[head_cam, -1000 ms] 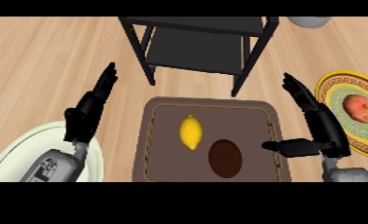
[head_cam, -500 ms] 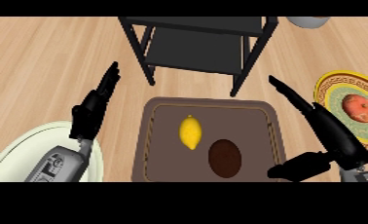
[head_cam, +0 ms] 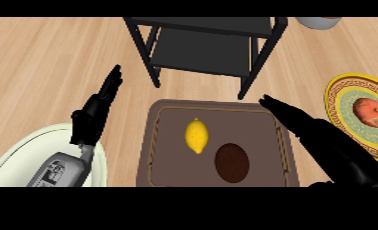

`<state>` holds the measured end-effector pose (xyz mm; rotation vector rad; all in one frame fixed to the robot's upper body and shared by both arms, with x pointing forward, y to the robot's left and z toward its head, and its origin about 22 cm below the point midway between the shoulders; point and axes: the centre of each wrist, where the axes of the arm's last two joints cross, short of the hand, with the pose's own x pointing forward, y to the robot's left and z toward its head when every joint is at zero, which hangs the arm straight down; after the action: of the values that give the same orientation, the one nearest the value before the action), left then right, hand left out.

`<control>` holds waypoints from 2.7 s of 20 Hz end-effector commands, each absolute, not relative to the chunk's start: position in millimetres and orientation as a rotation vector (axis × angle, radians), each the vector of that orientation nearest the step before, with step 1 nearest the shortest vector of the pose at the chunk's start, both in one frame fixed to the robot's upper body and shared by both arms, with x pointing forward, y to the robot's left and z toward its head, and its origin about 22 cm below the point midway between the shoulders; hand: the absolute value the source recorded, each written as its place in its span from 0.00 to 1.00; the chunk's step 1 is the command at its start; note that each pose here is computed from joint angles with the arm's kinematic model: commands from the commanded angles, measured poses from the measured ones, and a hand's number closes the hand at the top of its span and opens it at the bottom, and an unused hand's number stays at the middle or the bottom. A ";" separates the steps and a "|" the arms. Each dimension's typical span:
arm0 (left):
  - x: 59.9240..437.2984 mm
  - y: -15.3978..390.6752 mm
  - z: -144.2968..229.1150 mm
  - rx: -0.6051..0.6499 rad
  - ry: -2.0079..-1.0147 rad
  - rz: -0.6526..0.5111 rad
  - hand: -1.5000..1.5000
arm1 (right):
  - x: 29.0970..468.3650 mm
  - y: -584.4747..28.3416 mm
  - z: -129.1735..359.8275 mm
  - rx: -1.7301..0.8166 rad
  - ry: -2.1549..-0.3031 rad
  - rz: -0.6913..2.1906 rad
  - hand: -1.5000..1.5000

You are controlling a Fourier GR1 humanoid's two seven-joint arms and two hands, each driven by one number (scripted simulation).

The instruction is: Pick the cupcake from the tray and place it in the tiered shelf

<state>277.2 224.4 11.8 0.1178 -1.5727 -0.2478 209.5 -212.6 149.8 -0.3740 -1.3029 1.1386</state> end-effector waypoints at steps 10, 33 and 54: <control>276.3 233.3 11.4 0.107 -1.578 -0.247 0.50 | 177.2 -153.6 139.9 -0.432 -1.292 1.152 0.00; 280.8 211.9 11.8 0.084 -1.577 -0.243 0.50 | 172.1 -152.9 107.0 -0.496 -1.219 1.161 0.00; 275.2 241.4 -0.7 0.137 -1.574 -0.254 0.50 | 199.3 -130.8 73.5 -0.547 -1.131 1.204 0.00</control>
<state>282.7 225.7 10.5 0.1165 -1.5791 -0.2535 193.0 -129.3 70.0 -0.5472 -1.1521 1.1960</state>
